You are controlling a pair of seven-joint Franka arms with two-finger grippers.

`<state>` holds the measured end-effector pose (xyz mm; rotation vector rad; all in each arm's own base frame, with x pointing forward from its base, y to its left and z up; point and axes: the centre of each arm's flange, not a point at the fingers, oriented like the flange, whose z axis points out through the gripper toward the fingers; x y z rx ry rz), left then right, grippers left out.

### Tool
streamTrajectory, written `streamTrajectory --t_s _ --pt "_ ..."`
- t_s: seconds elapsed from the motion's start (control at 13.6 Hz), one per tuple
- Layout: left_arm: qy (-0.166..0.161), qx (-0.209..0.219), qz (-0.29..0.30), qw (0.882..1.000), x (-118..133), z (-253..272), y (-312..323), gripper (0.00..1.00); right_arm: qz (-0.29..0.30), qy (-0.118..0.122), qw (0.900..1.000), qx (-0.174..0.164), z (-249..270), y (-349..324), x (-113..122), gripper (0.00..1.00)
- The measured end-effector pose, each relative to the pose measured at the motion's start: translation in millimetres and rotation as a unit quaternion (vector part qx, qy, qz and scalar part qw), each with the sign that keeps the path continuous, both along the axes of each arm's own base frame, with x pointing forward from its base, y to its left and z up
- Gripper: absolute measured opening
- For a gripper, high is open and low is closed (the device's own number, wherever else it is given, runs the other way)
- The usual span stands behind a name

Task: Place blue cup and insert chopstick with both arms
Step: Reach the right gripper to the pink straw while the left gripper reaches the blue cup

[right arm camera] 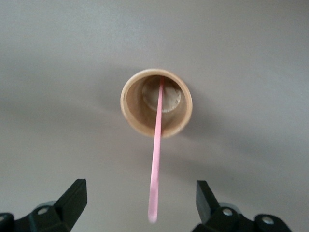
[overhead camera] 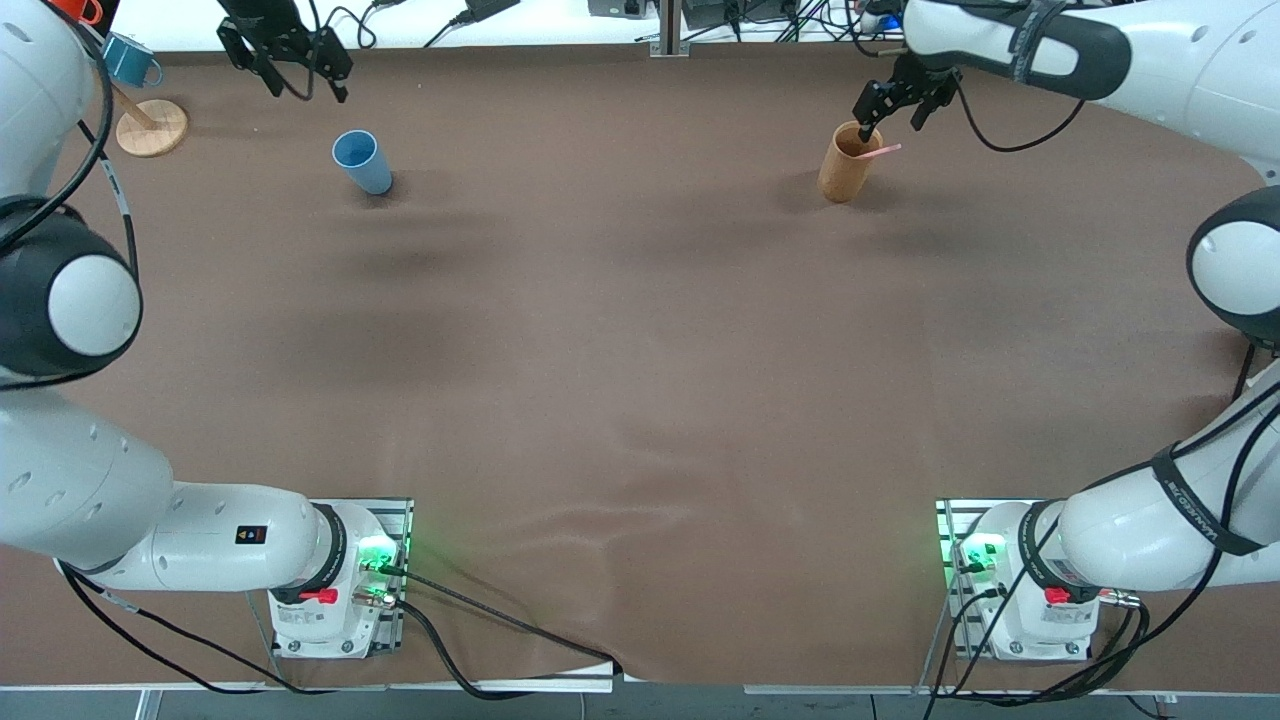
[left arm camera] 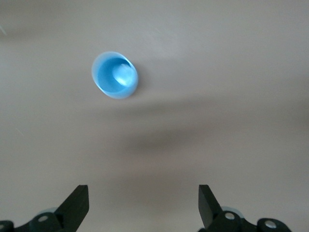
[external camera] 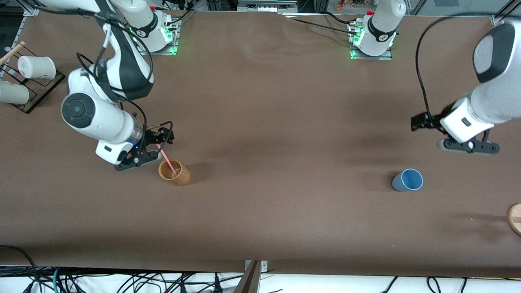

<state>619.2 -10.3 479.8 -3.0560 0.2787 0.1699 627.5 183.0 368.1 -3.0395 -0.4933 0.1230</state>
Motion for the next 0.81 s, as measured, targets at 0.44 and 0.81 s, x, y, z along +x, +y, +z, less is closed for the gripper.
streamTrajectory --t_s 0.44,0.81 --pt "-0.035 0.032 -0.15 0.988 53.4 -107.6 25.2 1.0 0.017 0.001 1.0 -0.015 -44.6 4.2 7.2 0.66" --pt "-0.076 0.022 -0.201 0.976 78.3 -192.7 28.3 1.0 0.024 0.0 0.999 -0.021 -52.8 3.3 8.6 0.25"
